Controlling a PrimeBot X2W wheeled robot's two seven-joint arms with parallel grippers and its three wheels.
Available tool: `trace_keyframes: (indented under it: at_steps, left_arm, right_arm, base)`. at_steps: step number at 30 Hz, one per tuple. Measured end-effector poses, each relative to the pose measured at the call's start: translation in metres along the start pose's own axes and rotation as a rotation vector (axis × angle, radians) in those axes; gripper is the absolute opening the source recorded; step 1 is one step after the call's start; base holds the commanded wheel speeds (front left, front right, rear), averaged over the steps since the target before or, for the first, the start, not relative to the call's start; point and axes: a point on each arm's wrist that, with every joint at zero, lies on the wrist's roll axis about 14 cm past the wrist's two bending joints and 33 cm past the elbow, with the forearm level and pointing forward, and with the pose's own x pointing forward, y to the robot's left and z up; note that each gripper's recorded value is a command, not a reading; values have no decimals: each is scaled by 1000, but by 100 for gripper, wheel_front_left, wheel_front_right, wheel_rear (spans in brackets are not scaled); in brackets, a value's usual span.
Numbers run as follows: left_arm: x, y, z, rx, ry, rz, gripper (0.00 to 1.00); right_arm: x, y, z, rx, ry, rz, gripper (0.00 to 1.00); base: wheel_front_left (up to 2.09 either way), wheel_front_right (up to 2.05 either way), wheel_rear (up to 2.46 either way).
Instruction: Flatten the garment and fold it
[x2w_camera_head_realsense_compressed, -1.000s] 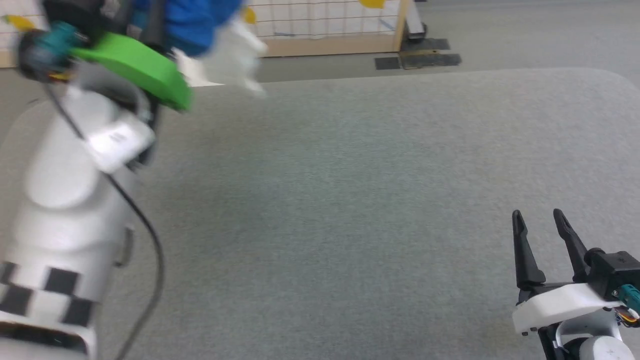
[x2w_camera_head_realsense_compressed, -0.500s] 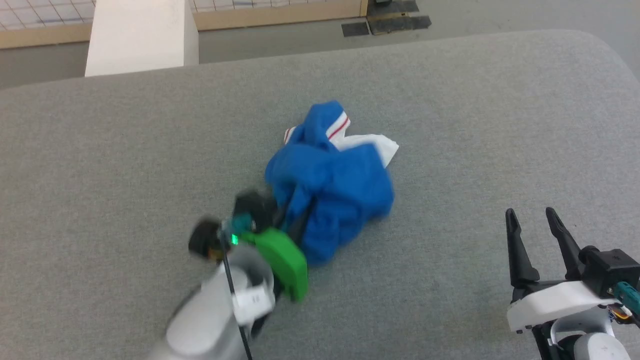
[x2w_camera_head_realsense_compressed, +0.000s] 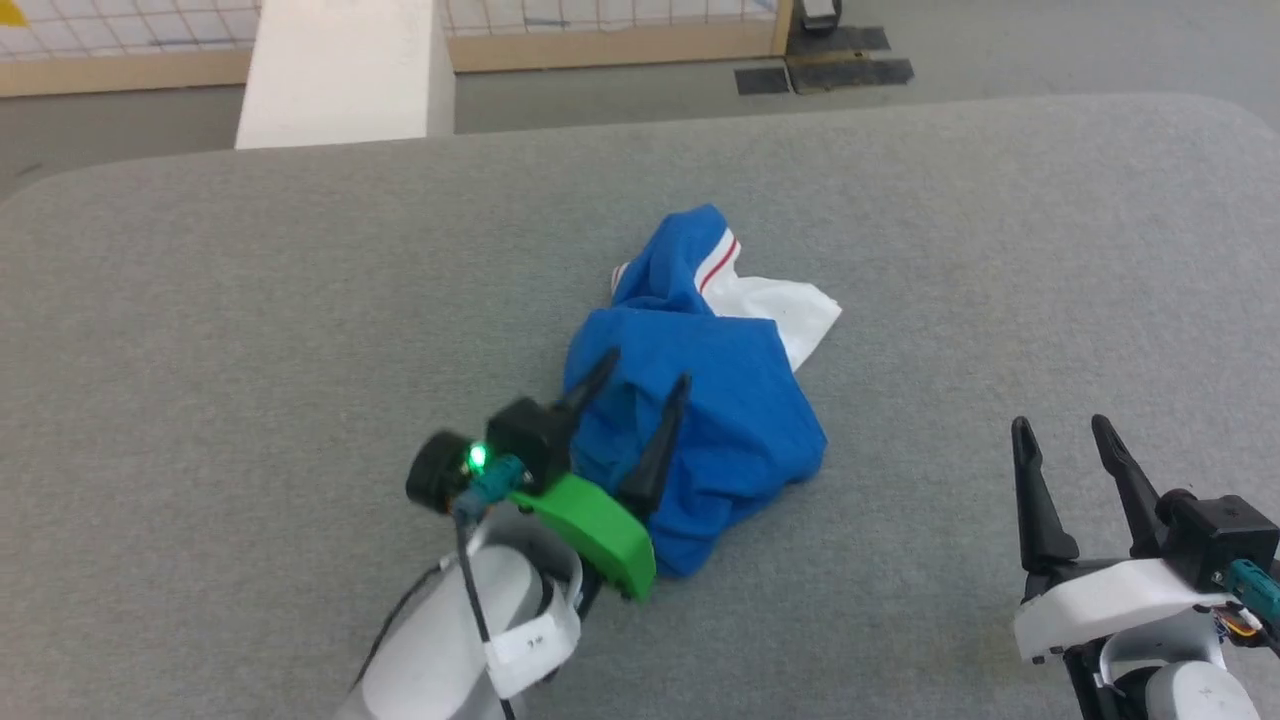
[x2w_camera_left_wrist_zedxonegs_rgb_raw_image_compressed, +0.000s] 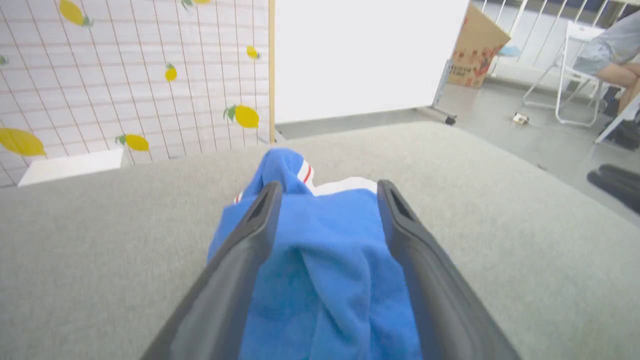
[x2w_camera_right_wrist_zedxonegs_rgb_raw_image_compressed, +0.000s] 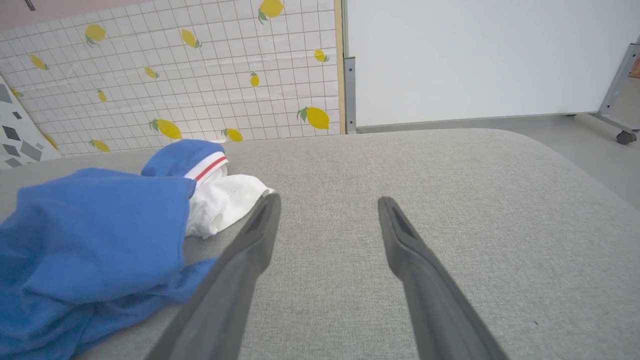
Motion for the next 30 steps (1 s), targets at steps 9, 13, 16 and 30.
trace_keyframes:
  at_steps: [9,13,16,30]
  left_arm:
    - [-25,51,73,61,-216,209,100]
    - [-55,83,60,83,-178,320,100]
    - [-74,100,49,90,-142,376,100]
    - [-119,112,25,62,-76,459,100]
  right_arm:
    - [-3,8,11,-5,-25,26,100]
    - [-7,10,15,-7,-34,32,100]
    - [-10,11,18,-17,-40,37,100]
    - [-29,21,40,-24,-92,65,100]
  base:
    - [0,0,0]
    - [0,0,0]
    - [0,0,0]
    - [0,0,0]
